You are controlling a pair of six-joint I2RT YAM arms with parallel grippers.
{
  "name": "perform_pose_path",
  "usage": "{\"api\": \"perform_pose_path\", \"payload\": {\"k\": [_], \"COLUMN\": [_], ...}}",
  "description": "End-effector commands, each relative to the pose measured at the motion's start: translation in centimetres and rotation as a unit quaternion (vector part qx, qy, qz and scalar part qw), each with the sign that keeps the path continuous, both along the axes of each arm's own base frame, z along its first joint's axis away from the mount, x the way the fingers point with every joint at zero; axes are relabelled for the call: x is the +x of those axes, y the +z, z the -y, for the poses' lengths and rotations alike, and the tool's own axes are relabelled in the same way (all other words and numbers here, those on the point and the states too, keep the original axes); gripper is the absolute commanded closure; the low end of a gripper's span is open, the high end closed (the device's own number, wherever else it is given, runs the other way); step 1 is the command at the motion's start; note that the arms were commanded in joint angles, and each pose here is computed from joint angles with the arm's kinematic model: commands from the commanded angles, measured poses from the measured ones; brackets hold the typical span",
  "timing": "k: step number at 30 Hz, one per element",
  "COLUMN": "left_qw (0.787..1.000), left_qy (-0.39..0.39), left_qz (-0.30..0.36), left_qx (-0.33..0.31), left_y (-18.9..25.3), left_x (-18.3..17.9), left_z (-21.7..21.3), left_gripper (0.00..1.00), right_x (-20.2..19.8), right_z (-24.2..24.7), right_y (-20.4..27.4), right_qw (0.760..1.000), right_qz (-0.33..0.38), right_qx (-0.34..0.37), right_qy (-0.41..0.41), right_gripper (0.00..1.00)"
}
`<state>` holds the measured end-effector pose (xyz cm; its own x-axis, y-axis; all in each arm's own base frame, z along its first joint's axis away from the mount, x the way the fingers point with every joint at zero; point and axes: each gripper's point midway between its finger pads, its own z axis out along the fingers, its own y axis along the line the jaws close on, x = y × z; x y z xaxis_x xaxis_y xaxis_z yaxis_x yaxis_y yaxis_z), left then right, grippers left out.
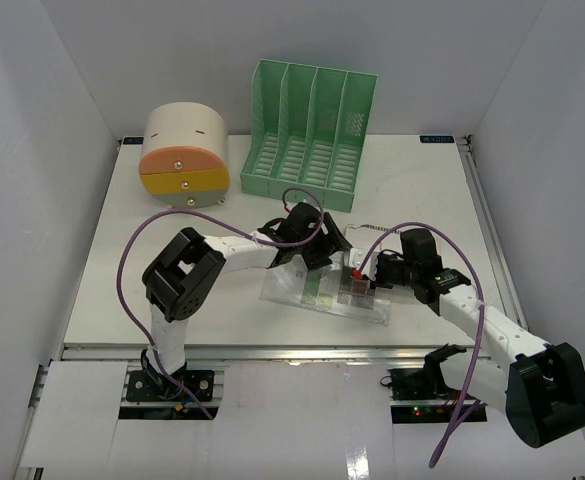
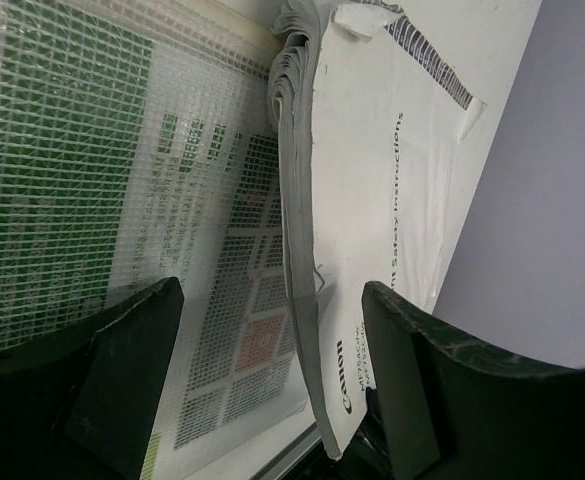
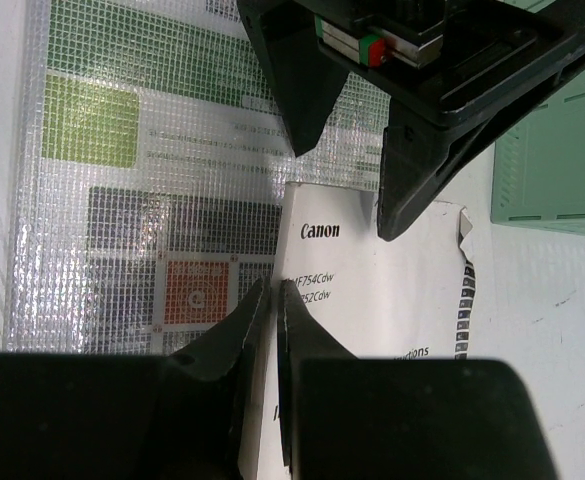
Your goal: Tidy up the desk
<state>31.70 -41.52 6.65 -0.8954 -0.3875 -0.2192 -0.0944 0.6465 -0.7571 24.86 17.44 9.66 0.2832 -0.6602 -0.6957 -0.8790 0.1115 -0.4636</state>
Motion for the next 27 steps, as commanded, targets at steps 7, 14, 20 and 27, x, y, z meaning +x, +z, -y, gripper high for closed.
{"api": "perform_pose_path", "payload": {"k": [7, 14, 20, 27], "left_qw": [0.999, 0.996, 0.995, 0.991], "left_qy": [-0.02, -0.02, -0.011, -0.045], "left_qz": [0.005, -0.023, -0.018, 0.023], "left_qx": [-0.049, -0.082, -0.098, -0.125], "left_y": [3.7, 3.8, 3.8, 5.1], "left_x": [-0.4, -0.9, -0.8, -1.2], "left_z": [2.1, 4.7, 4.8, 5.1], "left_gripper": [0.16, 0.27, 0.76, 1.0], "right_x": [0.9, 1.0, 0.7, 0.3], "right_z": [-1.0, -1.1, -1.1, -0.9], "right_y": [1.7, 1.8, 1.8, 2.8], "right_qw": [0.999, 0.999, 0.999, 0.999], "right_qz": [0.025, 0.025, 0.022, 0.022], "right_qx": [0.026, 0.033, 0.038, 0.049], "right_qy": [0.007, 0.001, 0.001, -0.009], "right_gripper": [0.92, 0.92, 0.92, 0.82]}}
